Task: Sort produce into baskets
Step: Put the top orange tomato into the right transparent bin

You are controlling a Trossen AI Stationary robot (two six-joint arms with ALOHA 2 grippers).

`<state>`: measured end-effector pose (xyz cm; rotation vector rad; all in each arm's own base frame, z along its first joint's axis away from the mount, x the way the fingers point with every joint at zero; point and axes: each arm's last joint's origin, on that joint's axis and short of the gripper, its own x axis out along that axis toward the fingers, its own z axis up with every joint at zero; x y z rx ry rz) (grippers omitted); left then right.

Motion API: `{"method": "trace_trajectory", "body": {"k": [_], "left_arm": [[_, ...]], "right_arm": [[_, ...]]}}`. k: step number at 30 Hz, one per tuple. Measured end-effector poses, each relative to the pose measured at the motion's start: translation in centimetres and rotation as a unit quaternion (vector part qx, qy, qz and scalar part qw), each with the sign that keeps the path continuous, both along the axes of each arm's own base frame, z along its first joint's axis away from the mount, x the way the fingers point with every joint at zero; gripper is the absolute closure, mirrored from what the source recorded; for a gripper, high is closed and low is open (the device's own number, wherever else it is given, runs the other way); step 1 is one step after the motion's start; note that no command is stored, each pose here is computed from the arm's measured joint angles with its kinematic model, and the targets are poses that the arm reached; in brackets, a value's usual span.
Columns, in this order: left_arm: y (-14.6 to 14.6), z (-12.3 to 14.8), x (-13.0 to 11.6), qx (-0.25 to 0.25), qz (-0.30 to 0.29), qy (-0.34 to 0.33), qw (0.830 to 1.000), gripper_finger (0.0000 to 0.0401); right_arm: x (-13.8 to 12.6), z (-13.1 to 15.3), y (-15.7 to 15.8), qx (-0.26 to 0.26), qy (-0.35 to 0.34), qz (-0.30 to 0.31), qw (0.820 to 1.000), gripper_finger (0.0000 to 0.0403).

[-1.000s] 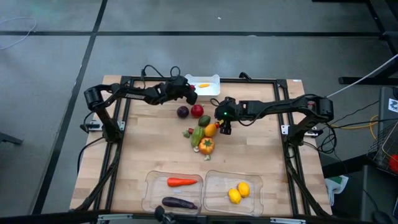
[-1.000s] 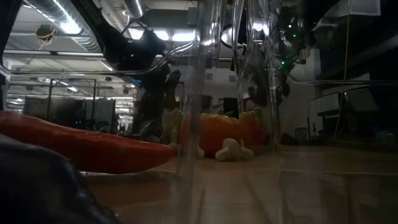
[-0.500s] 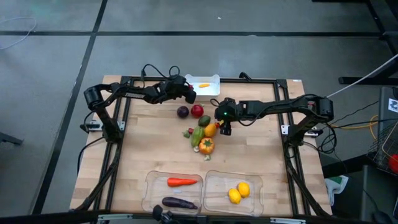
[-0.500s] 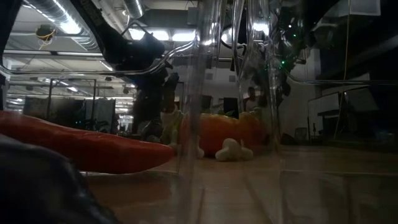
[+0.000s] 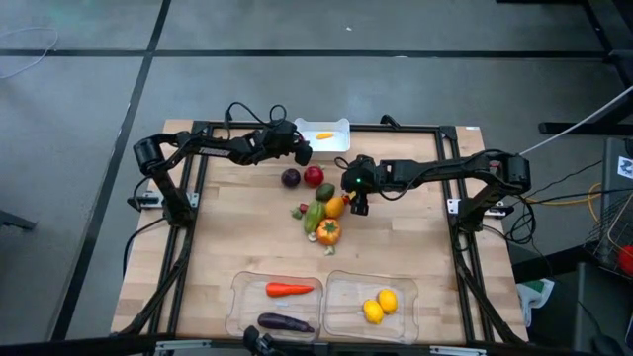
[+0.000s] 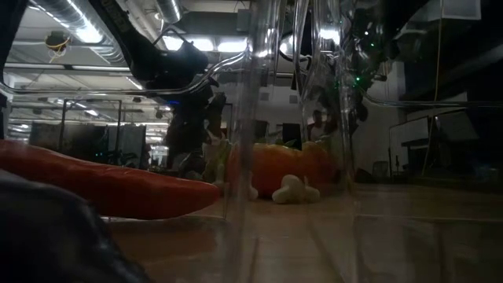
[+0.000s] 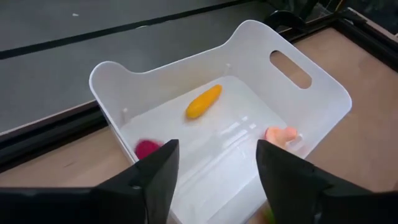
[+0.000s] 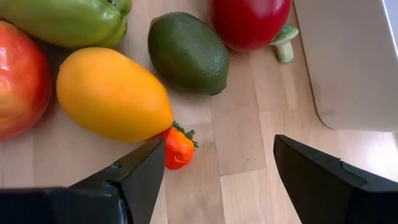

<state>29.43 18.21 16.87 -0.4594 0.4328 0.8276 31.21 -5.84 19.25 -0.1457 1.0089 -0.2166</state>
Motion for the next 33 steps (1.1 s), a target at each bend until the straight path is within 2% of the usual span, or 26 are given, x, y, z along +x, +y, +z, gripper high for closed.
{"method": "trace_trajectory", "body": {"k": [4, 8, 11, 17, 24, 33], "left_arm": [[0.0, 0.0, 0.0, 0.001, -0.001, 0.001, 1.0, 0.0187], [0.0, 0.0, 0.0, 0.001, -0.001, 0.001, 1.0, 0.0187], [0.0, 0.0, 0.0, 0.001, -0.001, 0.001, 1.0, 0.0187], [0.0, 0.0, 0.0, 0.001, -0.003, 0.001, 1.0, 0.0187], [-0.1, 0.0, 0.0, -0.001, -0.006, 0.0, 1.0, 0.0186], [-0.1, 0.0, 0.0, -0.001, -0.007, 0.0, 1.0, 0.0186]], "right_arm": [[0.0, 0.0, 0.0, 0.003, 0.0, 0.005, 1.0, 0.0107], [0.0, 0.0, 0.3, 0.029, -0.002, 0.041, 0.999, 0.0107], [0.1, -0.2, 0.3, 0.023, 0.002, 0.062, 0.998, 0.0107], [0.6, -2.4, 0.2, 0.012, 0.047, 0.104, 0.993, 0.0107], [1.2, -4.3, 0.1, 0.002, 0.071, 0.113, 0.991, 0.0107], [1.6, -4.7, 0.0, -0.002, 0.063, 0.115, 0.991, 0.0113]]}}
